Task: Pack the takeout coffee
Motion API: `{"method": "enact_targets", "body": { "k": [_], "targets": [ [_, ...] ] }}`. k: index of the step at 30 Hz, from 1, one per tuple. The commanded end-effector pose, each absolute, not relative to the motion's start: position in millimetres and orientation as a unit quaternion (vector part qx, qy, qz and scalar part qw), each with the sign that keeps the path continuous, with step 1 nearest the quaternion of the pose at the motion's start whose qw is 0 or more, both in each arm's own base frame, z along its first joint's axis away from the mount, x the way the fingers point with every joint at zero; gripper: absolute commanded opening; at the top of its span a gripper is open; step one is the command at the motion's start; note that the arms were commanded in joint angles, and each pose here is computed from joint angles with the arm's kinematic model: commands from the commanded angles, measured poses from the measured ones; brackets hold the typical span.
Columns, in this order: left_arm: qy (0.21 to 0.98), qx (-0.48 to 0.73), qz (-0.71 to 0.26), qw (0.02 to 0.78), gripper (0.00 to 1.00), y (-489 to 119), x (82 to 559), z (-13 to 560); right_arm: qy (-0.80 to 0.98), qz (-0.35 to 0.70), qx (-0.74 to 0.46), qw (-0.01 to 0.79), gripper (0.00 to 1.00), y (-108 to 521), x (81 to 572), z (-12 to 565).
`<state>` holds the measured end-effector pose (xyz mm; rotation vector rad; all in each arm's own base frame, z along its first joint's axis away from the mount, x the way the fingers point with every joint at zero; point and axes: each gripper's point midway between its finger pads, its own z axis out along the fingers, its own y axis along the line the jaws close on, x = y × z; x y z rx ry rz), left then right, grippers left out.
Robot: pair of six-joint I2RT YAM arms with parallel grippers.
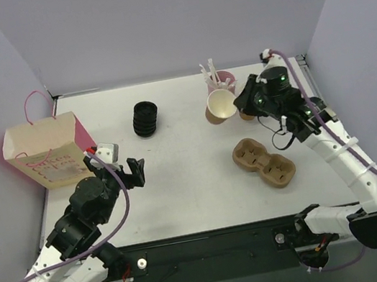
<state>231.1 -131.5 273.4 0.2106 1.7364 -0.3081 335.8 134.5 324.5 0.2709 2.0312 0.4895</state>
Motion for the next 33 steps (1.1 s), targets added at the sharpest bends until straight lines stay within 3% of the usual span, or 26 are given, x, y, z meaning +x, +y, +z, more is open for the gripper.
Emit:
{"method": "enact_targets", "body": {
  "k": [1,11,26,29,33],
  "targets": [
    [0.740,0.063,-0.122,0.658,0.91,-119,234,288,0.854,0.196,0.084,0.475,0.00,187,328,284],
    [0.741,0.062,-0.120,0.658,0.91,-118,233,289,0.899,0.180,-0.005,0.399,0.00,291,319,185],
    [0.744,0.069,-0.121,0.653,0.91,-122,235,285,0.931,0.132,-0.016,0.340,0.03,307,298,104],
    [0.745,0.071,-0.122,0.652,0.91,-123,235,284,0.931,0.130,-0.015,0.340,0.07,305,298,103],
    [0.746,0.078,-0.124,0.649,0.91,-126,235,283,0.929,0.132,-0.016,0.345,0.21,304,298,111]
  ]
}}
